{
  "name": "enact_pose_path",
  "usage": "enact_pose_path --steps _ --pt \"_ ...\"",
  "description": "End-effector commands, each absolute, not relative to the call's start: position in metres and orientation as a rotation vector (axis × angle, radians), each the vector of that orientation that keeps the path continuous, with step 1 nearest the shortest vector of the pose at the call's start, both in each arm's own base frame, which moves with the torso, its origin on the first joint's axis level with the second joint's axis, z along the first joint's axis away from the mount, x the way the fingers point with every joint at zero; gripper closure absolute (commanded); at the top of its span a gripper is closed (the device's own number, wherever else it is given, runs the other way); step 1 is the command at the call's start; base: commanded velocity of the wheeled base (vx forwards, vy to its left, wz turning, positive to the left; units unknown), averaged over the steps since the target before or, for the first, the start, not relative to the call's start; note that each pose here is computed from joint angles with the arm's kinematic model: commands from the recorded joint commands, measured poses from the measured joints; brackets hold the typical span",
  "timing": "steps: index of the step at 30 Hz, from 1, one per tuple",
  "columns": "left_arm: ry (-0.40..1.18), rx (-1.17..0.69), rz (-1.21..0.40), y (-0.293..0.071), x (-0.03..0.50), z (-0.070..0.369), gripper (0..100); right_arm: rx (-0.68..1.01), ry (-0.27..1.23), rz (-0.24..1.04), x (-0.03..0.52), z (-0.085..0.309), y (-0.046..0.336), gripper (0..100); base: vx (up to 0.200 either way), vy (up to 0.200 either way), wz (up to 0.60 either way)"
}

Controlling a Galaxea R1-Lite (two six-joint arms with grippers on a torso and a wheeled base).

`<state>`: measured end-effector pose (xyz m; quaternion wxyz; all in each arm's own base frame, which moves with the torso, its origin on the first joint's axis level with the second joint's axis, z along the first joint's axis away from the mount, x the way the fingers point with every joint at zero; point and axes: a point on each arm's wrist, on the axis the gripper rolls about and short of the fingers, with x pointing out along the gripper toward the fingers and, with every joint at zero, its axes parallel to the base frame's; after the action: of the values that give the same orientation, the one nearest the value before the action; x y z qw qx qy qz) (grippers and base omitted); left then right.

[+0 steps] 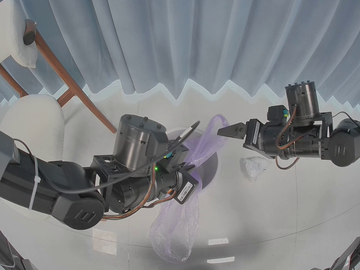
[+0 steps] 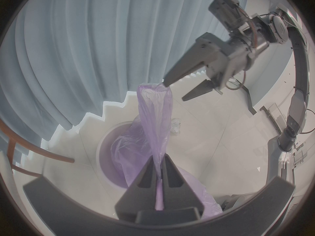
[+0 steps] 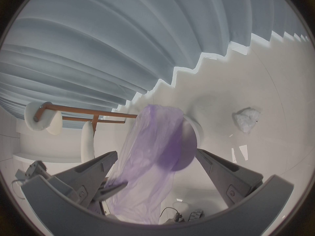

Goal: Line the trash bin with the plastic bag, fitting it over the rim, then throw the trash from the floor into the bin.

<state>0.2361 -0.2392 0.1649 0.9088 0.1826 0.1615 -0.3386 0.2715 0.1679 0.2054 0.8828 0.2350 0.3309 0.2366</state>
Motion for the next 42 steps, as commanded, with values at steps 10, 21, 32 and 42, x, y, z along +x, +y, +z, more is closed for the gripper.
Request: enact_pose_path --steps 10,21,32,42 --pt "0.344 0.381 -0.694 -0.24 0.239 0.161 100 0.466 0.727 0.43 0.307 0.179 0.187 0 0.0 0.0 0.0" --pt "0.343 0.382 -0.687 -0.24 0.239 0.161 100 0.444 0.728 0.42 0.309 0.169 0.202 100 0.0 0.0 0.0" --pt "0.336 0.355 -0.651 -0.242 0.251 0.164 100 0.467 0.624 0.435 0.325 0.184 0.208 100 0.0 0.0 0.0" --pt "0.292 0.293 -0.577 -0.243 0.281 0.177 100 0.385 0.503 0.469 0.352 0.201 0.208 100 0.0 0.0 0.0"
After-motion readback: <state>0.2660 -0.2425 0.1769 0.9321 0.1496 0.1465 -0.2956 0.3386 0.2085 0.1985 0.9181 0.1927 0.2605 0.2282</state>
